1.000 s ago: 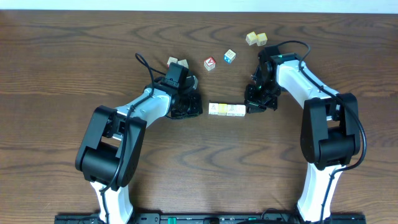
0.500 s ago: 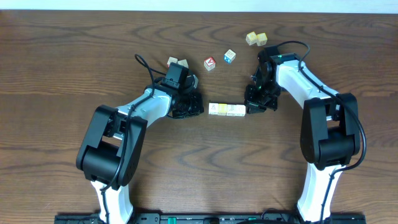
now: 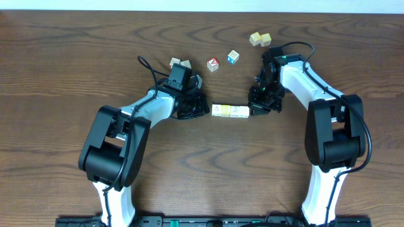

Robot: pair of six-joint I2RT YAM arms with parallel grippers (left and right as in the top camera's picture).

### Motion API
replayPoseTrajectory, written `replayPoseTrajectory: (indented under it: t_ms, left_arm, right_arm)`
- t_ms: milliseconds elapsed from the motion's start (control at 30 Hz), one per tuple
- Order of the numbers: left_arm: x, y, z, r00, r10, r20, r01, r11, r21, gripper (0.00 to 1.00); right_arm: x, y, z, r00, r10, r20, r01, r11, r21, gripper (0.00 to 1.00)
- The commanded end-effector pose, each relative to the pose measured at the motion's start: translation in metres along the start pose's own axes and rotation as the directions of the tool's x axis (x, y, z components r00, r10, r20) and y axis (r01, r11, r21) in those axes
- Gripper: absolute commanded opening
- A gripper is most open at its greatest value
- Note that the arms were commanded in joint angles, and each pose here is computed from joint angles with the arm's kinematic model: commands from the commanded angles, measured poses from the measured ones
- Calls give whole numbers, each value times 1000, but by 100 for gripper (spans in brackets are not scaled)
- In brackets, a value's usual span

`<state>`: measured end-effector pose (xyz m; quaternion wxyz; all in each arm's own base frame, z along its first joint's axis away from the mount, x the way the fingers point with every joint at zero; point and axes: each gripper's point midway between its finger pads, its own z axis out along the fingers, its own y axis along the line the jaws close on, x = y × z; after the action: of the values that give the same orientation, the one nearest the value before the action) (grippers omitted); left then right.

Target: Lift 4 blocks

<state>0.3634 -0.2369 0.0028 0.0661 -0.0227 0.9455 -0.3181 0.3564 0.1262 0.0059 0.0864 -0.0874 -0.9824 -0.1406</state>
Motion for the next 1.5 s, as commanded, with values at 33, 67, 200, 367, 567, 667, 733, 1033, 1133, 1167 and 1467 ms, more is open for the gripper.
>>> replayPoseTrajectory:
  t_ms: [33, 67, 200, 367, 567, 667, 733, 1033, 1133, 1167, 1467]
  left_arm:
    - [17, 3, 8, 998, -24, -66, 26, 999, 31, 7]
    - [17, 3, 8, 997, -25, -68, 27, 999, 28, 7]
    - [18, 4, 8, 997, -27, -70, 29, 999, 26, 7]
    - [20, 5, 8, 996, -32, -78, 34, 999, 21, 7]
    - [20, 6, 8, 996, -36, -80, 37, 999, 19, 7]
    - [21, 6, 8, 996, -37, -83, 39, 999, 17, 7]
    - [21, 6, 8, 996, -38, -82, 39, 999, 17, 7]
    - [13, 18, -3, 995, -73, -64, 74, 997, 3, 7]
    - [2, 21, -19, 994, -103, -38, 105, 994, 31, 7]
    - [-1, 19, -24, 993, -109, -39, 111, 992, 60, 7]
    - [2, 10, -25, 997, -60, -55, 65, 993, 101, 7]
  right_arm:
    - [6, 7, 2, 1000, 3, -16, -3, 1000, -16, 1]
    - [6, 7, 2, 1000, 2, -16, -3, 1000, -17, 1]
    - [6, 7, 2, 1000, 3, -18, -4, 1000, -16, 1]
    - [7, 7, 2, 1000, 4, -22, -5, 1000, -14, 1]
    - [-6, -16, -4, 999, 36, 15, -37, 999, 24, 1]
    - [-11, -31, -12, 997, 75, 5, -75, 997, -29, 1]
    - [-13, -35, -20, 997, 74, -12, -75, 989, -124, 1]
    - [4, -39, -38, 997, 12, -81, -45, 911, -410, 1]
    - [2, -33, -31, 998, 11, -60, -40, 867, -496, 1]
    - [2, -31, -30, 998, 14, -54, -40, 855, -516, 1]
    - [3, -25, -15, 999, 4, -47, -27, 866, -499, 1]
